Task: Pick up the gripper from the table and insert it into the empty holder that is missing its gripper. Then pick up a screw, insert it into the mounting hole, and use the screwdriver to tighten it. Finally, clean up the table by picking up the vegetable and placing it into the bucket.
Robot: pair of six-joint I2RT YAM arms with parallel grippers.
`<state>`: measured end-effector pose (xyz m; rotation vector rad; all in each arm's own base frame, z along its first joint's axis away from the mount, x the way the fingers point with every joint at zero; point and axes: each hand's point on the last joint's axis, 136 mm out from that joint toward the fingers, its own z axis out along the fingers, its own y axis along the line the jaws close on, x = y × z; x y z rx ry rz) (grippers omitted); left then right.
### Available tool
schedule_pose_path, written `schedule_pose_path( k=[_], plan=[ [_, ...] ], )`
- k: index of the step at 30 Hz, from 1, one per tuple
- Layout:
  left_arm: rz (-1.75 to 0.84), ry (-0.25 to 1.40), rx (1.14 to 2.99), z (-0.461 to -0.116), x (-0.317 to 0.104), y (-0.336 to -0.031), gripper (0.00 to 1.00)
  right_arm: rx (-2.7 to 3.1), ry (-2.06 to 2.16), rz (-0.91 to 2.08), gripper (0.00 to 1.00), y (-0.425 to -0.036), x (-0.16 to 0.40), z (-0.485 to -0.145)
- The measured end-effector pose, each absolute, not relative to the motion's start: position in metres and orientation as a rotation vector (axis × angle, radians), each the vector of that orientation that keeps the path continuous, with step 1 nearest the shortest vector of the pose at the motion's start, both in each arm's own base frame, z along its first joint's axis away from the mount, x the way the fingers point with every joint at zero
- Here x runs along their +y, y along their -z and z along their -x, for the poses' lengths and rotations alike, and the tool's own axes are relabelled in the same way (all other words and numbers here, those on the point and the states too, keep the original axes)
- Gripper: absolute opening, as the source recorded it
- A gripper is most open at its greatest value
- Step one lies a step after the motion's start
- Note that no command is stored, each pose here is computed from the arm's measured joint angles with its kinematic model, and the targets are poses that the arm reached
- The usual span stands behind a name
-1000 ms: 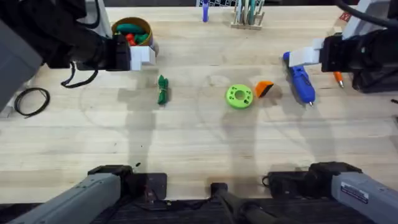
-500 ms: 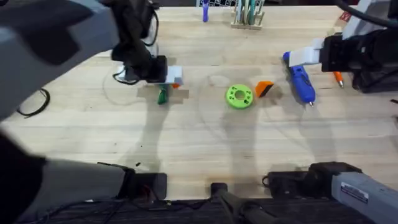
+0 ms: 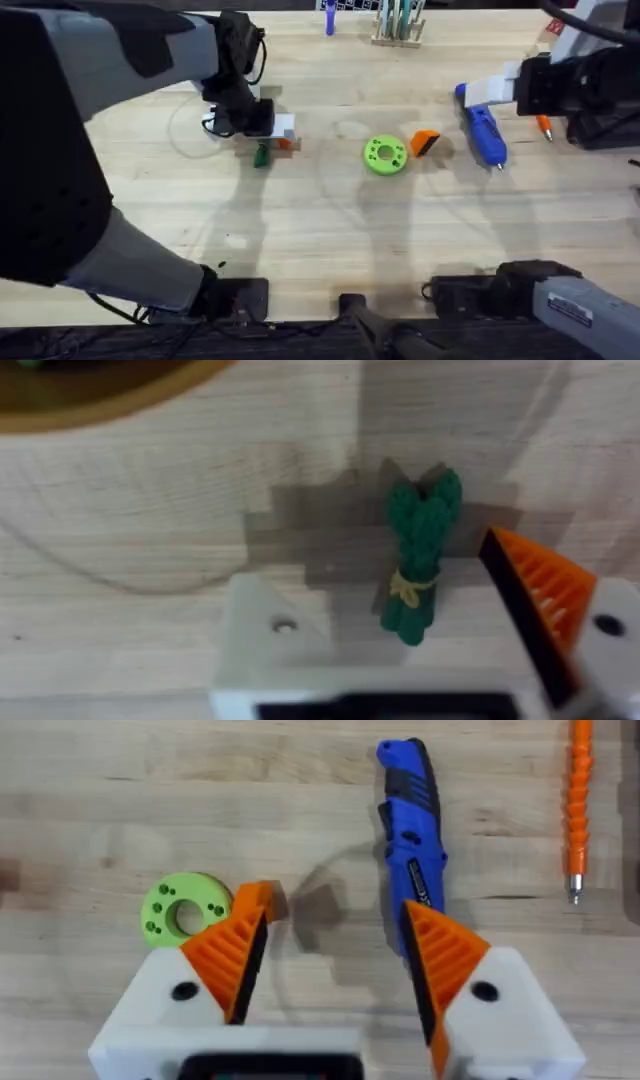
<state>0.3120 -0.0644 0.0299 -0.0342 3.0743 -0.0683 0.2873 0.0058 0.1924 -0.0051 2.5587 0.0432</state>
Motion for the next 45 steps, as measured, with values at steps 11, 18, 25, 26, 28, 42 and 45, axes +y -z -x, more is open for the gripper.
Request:
schedule_pose_path(
  k=[11,18,25,26,28,42,45],
  plan=[
    [0.017,0.075,3.062,-0.316,-0.066,-0.032,0.018,2.559,-0.043,0.005,0.812,-0.192,0.006,-0.287],
    [0.023,0.075,3.063,-0.315,-0.065,-0.032,0.016,2.558,-0.043,0.005,0.813,-0.192,0.006,-0.287],
    [0.073,0.085,3.032,-0.312,-0.065,-0.059,0.016,2.559,-0.043,0.005,0.812,-0.192,0.006,-0.287],
    [0.077,0.096,2.997,-0.315,-0.065,-0.072,0.016,2.559,-0.043,0.005,0.812,-0.192,0.006,-0.287],
    [0.082,0.121,2.914,-0.321,-0.066,-0.100,0.016,2.559,-0.043,0.005,0.812,-0.192,0.006,-0.287],
    [0.091,0.188,2.671,-0.292,-0.061,-0.193,0.016,2.559,-0.043,0.005,0.813,-0.192,0.006,-0.287],
    [0.091,0.189,2.666,-0.291,-0.061,-0.195,0.016,2.559,-0.043,0.005,0.813,-0.192,0.006,-0.287]
  ],
)
